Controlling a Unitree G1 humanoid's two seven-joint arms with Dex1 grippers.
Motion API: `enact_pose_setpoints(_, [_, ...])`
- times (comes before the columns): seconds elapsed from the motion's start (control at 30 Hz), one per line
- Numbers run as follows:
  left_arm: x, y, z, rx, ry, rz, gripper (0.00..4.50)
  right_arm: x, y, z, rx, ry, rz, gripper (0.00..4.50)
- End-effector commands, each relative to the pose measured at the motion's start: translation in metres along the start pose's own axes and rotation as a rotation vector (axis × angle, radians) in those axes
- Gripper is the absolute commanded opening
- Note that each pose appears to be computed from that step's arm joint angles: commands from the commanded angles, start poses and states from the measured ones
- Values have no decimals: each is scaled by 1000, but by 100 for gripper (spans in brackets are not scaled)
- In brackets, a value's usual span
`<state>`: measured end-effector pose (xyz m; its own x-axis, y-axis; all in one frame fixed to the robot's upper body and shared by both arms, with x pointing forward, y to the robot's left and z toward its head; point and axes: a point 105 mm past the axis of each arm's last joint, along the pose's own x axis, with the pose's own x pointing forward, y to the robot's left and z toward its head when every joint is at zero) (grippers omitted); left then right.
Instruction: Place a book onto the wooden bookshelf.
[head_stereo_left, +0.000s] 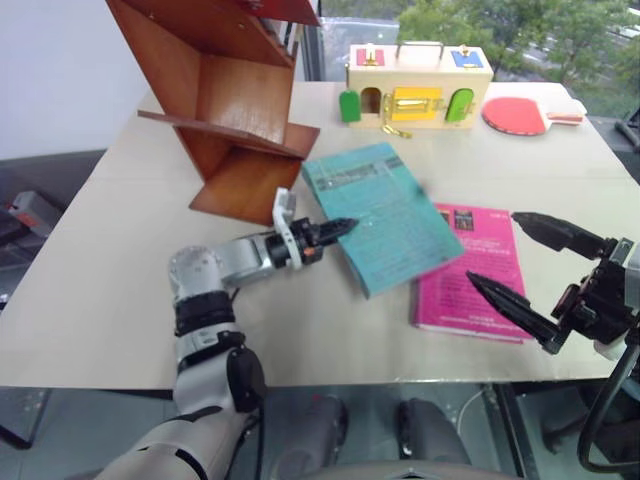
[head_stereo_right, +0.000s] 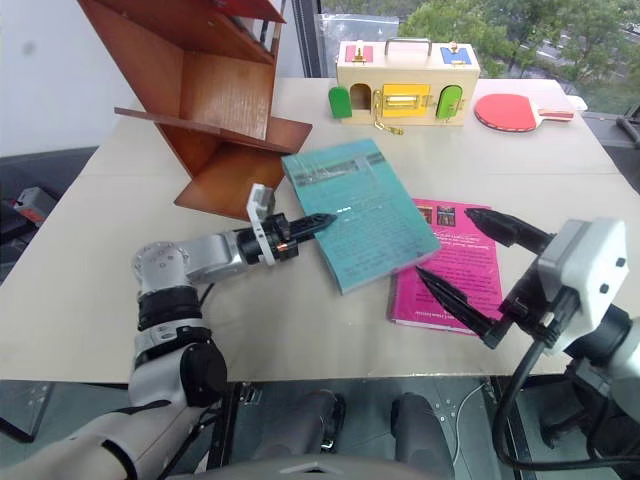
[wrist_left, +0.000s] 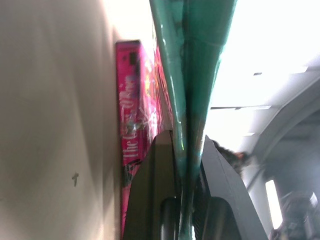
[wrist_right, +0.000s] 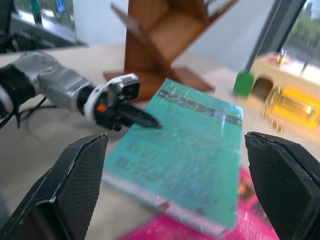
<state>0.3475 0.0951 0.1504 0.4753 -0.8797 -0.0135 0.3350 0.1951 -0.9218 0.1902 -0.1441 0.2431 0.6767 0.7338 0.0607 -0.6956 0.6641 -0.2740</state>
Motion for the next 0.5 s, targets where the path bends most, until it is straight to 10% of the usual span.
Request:
enact_pose_setpoints(0.03, [6,-59,16,255,19,-141,9,7,-9,14,6,-99,8,450])
enact_pose_setpoints(0.27, [5,-99,25,532,28,-187,9,21,-15,24,-15,-150,25,450])
enact_pose_setpoints(0.5, [0,-145,16,1383,39,-230,9,22,-26,23,-15,-165,32,450])
